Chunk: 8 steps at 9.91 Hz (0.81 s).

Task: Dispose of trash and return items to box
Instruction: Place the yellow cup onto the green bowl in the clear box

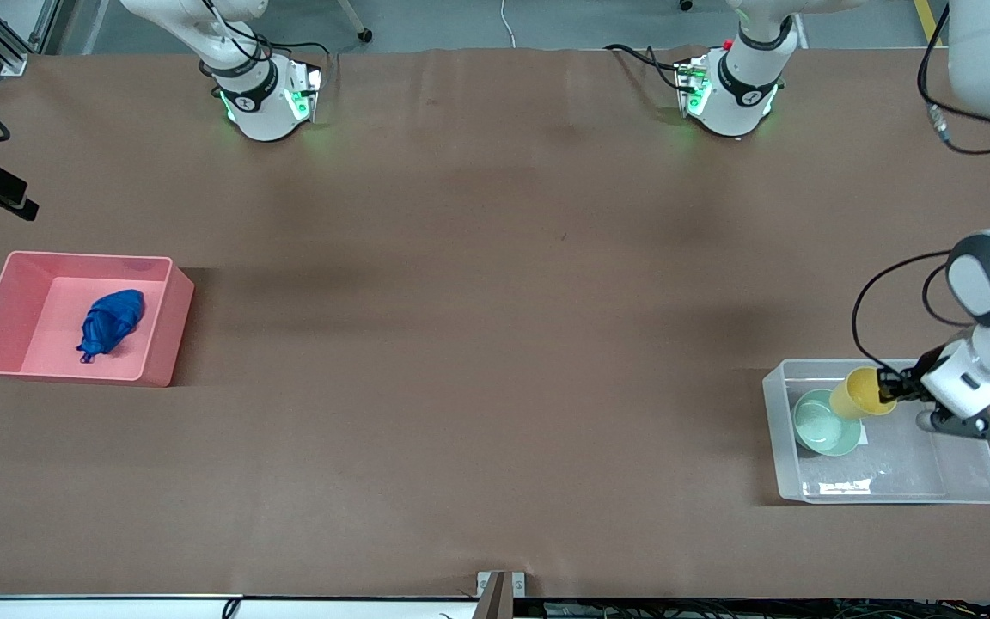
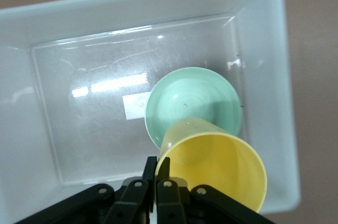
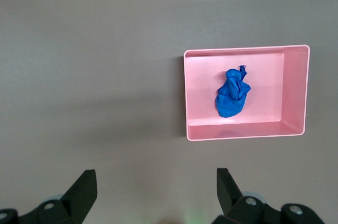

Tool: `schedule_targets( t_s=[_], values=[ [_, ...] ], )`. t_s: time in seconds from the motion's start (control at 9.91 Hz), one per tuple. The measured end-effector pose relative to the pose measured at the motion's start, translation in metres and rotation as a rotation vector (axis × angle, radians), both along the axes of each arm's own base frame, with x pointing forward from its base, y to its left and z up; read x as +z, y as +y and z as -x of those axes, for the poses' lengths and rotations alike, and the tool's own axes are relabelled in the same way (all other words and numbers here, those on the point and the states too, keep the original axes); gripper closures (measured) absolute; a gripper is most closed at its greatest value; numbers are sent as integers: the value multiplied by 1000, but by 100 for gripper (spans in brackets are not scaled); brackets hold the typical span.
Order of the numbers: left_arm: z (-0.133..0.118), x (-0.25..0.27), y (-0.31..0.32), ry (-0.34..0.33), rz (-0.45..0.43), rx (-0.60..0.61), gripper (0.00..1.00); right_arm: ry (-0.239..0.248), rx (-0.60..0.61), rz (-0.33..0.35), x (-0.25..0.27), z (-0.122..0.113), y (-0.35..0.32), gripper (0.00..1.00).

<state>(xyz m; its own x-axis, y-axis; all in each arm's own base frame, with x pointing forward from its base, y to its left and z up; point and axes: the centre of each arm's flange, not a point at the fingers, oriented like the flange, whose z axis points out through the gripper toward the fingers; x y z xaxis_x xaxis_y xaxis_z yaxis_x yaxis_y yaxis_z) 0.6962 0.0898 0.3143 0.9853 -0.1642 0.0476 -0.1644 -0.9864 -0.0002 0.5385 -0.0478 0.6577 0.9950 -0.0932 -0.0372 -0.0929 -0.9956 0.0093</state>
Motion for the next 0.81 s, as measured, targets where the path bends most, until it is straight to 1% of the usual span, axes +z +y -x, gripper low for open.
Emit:
schedule_targets(
  t_s=[0.1,0.3,0.4,0.5,0.61,0.71,0.81],
  values=[
    [-7,-20,1,8,-6,-1,97,0,0,0,0,0,0,0],
    [-14,-44,1,-11,-11,2,95,1,-1,0,0,0,-1,0],
    [-15,-48,1,-22,4,16,87,1,-2,0,0,0,-1,0],
    [-16,-46,1,-33,13,24,73,1,-2,0,0,0,-1,0],
    [-19,-40,1,-49,13,25,57,1,-2,0,0,0,-1,0],
    [-23,-26,1,-75,13,25,44,0,-3,0,0,0,-1,0],
    [-26,0,1,-113,13,24,28,1,-3,0,0,0,-2,0]
  ],
)
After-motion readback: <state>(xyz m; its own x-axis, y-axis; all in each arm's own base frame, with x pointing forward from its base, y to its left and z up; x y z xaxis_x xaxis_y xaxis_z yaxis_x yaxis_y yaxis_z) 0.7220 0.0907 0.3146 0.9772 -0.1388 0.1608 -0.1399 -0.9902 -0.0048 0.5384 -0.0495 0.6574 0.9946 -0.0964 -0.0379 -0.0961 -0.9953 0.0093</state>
